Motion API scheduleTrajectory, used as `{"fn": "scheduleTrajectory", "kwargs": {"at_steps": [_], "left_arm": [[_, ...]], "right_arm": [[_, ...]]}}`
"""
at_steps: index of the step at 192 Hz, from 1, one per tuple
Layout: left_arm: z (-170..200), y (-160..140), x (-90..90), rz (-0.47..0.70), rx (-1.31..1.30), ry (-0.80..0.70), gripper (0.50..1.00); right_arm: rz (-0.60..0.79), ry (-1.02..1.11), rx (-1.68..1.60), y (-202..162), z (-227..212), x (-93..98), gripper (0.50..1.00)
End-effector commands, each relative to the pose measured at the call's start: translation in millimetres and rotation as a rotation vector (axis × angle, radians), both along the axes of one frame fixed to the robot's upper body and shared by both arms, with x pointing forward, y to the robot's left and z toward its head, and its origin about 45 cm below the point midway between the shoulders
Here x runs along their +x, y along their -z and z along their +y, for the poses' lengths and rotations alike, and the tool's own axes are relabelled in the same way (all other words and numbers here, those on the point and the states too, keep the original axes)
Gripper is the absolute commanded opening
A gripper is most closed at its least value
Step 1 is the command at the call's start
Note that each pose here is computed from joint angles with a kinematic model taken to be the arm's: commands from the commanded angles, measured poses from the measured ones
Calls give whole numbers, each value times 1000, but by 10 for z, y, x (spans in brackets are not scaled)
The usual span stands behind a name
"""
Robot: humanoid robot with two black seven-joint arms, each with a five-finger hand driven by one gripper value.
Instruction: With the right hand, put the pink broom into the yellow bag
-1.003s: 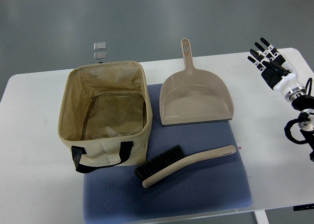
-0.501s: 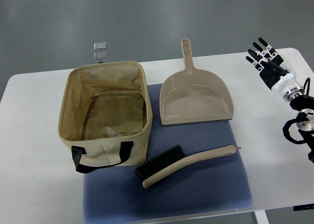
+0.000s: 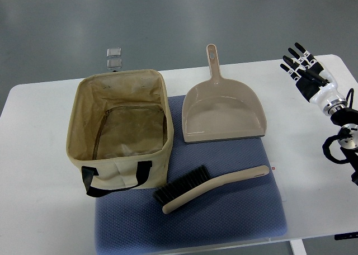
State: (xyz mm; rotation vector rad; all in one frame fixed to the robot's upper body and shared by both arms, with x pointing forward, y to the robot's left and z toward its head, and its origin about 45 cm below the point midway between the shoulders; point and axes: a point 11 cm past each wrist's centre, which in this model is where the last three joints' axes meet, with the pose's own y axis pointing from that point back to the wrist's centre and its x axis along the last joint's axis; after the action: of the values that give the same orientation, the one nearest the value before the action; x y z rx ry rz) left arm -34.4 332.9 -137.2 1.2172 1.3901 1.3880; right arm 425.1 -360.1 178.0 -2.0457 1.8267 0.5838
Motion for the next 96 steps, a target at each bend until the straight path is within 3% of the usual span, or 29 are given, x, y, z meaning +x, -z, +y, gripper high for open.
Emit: {"fn": "scheduleTrajectory", "kwargs": {"at_steps": [1, 96], "left_arm": [[1, 0, 0, 0, 1, 0, 1000], [1, 0, 0, 0, 1, 0, 1000]], "right_arm": [[-12, -22, 10, -11, 22, -7, 930], [-27, -45, 6, -46, 13, -13, 930]]}}
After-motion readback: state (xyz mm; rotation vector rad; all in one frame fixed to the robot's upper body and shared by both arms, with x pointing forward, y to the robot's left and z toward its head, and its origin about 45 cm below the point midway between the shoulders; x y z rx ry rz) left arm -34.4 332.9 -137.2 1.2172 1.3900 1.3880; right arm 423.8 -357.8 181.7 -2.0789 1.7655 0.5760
